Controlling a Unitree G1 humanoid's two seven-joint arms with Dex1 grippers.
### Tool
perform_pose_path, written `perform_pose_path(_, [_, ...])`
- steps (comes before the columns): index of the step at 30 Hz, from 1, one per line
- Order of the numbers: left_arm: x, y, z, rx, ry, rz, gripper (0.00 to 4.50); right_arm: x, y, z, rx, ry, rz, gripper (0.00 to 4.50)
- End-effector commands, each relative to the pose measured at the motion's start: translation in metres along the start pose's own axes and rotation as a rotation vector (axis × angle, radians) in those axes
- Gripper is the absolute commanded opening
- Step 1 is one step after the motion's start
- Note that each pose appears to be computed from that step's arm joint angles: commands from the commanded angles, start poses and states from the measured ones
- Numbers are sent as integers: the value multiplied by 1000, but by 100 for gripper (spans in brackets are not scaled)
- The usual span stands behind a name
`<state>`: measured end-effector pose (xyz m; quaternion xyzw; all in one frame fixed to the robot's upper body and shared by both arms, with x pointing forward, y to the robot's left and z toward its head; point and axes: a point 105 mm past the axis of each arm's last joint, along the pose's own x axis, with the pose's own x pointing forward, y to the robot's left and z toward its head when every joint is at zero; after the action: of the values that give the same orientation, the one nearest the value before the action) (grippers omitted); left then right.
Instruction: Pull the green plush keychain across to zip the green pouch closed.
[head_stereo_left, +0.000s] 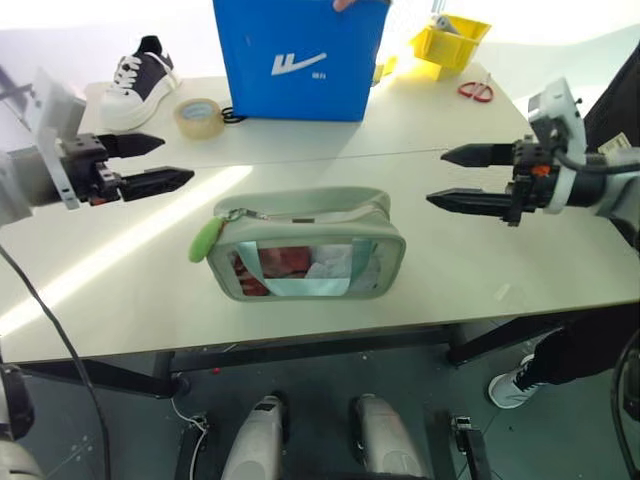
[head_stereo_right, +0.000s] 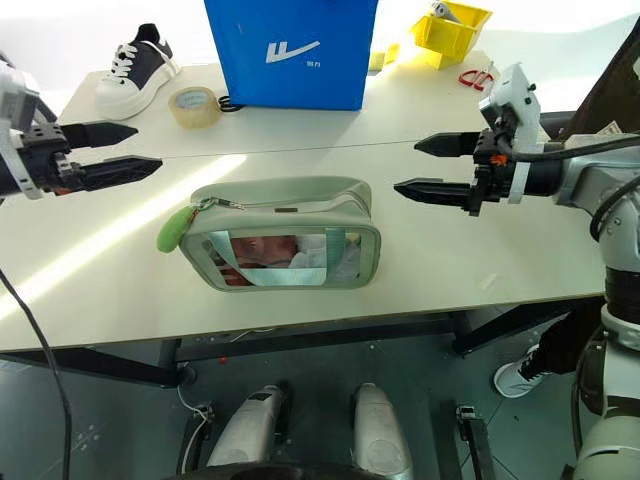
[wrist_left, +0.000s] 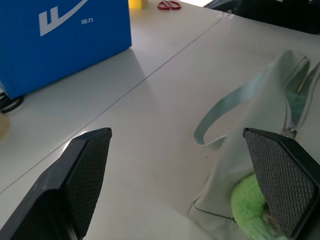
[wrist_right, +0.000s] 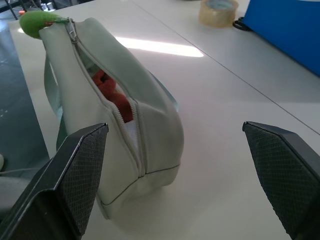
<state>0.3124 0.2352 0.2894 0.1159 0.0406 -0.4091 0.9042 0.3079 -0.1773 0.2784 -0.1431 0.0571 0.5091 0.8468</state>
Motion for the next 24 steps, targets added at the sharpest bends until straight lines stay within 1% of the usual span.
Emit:
perform_pose_path(1, [-7, -2, 9, 40, -6, 12, 448, -5, 1, 8, -44, -19, -29, 450])
perform_pose_path(5, [-7, 0, 6, 30, -10, 30, 448, -3, 2, 8, -46, -29, -32, 450])
perform_pose_path(10, [-3, -12, 5, 36, 10, -36, 448, -1, 8, 7, -54, -12, 7, 450])
perform_pose_path(15, [-10, -49, 7, 50, 82, -204, 448, 2, 39, 11, -53, 23, 168, 450])
perform_pose_path(17, [-15, -57, 9, 65, 110, -238, 448, 3, 50, 9, -64, 42, 215, 450])
perform_pose_path(19, [-17, -60, 8, 69, 127, -243, 448, 6, 55, 5, -76, 56, 228, 450])
perform_pose_path(21, [-17, -59, 2, 73, 146, -236, 448, 12, 56, 0, -86, 66, 214, 450])
perform_pose_path(24, [-17, -61, -9, 101, 189, -228, 448, 18, 61, -10, -102, 91, 237, 450])
